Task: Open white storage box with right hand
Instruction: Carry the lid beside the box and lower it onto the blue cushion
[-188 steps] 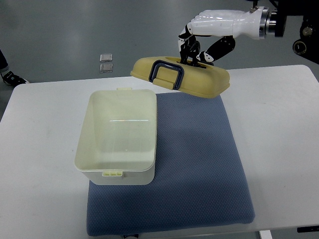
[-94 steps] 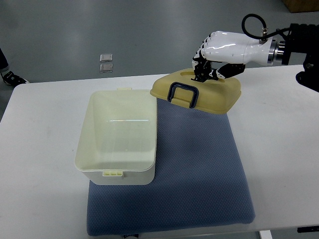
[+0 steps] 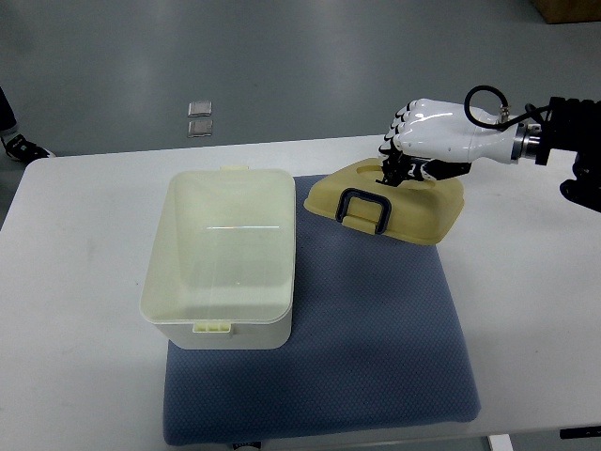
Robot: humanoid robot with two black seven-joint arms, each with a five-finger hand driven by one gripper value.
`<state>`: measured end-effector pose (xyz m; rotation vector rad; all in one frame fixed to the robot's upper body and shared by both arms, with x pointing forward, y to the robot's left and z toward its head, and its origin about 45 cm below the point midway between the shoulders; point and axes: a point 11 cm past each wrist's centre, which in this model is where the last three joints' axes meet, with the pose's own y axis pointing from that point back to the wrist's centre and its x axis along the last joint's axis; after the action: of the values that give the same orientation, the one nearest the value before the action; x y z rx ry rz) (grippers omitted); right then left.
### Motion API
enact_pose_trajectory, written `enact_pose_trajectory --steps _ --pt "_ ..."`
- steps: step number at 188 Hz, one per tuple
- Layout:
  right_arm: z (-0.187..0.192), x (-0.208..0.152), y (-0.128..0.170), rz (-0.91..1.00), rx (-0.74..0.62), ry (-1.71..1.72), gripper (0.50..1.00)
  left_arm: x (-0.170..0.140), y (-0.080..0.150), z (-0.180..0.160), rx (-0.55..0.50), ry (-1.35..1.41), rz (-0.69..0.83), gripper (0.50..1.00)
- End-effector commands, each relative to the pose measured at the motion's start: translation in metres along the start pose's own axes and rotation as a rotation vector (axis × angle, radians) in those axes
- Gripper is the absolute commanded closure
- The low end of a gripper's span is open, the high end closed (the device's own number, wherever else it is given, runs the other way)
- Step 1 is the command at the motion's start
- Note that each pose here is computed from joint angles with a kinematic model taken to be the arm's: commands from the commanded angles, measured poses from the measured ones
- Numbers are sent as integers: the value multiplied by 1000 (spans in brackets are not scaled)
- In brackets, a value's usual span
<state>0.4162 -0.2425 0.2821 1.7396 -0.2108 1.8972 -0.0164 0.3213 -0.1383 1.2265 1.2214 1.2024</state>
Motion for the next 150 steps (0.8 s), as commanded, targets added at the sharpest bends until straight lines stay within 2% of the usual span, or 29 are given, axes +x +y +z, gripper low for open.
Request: enact_pose_trajectory --steps 1,77,150 --pt "-2 -7 1 -4 5 10 1000 0 0 0 0 1 -1 500" --pt "-10 -37 5 -1 23 79 1000 0 0 0 0 0 1 500" --pt "-25 -55 -5 -24 61 60 1000 0 0 0 0 1 -1 500"
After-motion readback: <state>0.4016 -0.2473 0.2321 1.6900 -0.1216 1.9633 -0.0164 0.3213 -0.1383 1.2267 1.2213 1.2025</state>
